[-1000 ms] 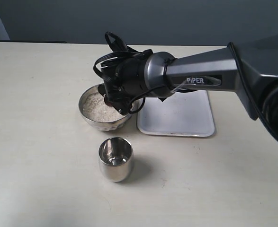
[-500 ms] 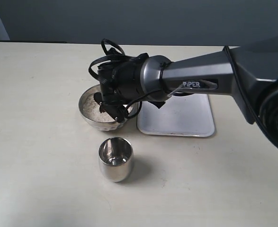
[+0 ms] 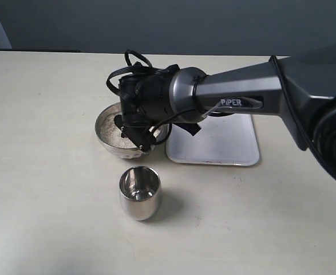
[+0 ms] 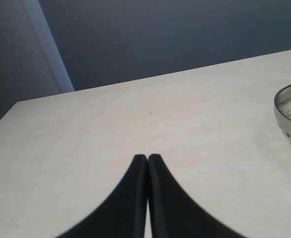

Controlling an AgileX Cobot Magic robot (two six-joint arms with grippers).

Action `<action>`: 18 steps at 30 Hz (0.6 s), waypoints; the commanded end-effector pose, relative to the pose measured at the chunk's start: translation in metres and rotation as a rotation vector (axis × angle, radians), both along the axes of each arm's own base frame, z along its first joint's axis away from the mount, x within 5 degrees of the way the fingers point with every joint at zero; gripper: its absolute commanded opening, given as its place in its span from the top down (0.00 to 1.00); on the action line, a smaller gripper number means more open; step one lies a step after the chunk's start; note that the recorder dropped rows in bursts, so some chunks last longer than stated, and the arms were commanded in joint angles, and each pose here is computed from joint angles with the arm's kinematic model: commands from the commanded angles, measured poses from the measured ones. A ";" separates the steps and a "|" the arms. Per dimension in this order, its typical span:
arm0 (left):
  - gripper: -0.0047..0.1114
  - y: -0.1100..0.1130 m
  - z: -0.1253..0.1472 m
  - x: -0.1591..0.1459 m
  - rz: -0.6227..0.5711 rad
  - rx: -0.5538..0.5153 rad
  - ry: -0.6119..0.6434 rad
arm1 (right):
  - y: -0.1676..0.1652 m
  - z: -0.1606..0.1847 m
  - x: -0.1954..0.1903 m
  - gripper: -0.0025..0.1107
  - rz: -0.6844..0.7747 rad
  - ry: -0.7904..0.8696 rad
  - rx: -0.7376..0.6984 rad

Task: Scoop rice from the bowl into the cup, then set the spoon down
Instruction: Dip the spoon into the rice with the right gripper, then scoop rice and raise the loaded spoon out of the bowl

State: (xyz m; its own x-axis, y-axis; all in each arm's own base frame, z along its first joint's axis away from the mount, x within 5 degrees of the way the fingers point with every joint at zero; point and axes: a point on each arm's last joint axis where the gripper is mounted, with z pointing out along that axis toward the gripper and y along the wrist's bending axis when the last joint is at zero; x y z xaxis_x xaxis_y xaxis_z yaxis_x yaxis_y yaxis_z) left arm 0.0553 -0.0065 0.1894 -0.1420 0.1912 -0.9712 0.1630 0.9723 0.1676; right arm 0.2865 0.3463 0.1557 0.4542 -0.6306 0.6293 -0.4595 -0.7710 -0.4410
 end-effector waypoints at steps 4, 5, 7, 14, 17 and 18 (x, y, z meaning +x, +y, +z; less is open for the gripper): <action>0.96 0.000 0.002 0.000 -0.004 -0.005 -0.021 | -0.002 0.002 0.001 0.98 -0.020 0.002 -0.011; 0.96 0.000 0.002 0.000 -0.004 -0.005 -0.021 | -0.002 0.002 0.001 0.98 -0.028 0.009 -0.006; 0.96 0.000 0.002 0.000 -0.004 -0.005 -0.021 | -0.002 0.004 0.001 0.98 -0.071 0.041 0.031; 0.96 0.000 0.002 0.000 -0.004 -0.005 -0.021 | 0.006 0.024 0.009 0.98 -0.129 0.088 0.128; 0.96 0.000 0.002 0.000 -0.004 -0.005 -0.021 | 0.006 0.026 0.010 0.98 -0.145 0.140 0.150; 0.96 0.000 0.002 0.000 -0.004 -0.005 -0.021 | 0.004 0.026 0.011 0.98 -0.158 0.164 0.155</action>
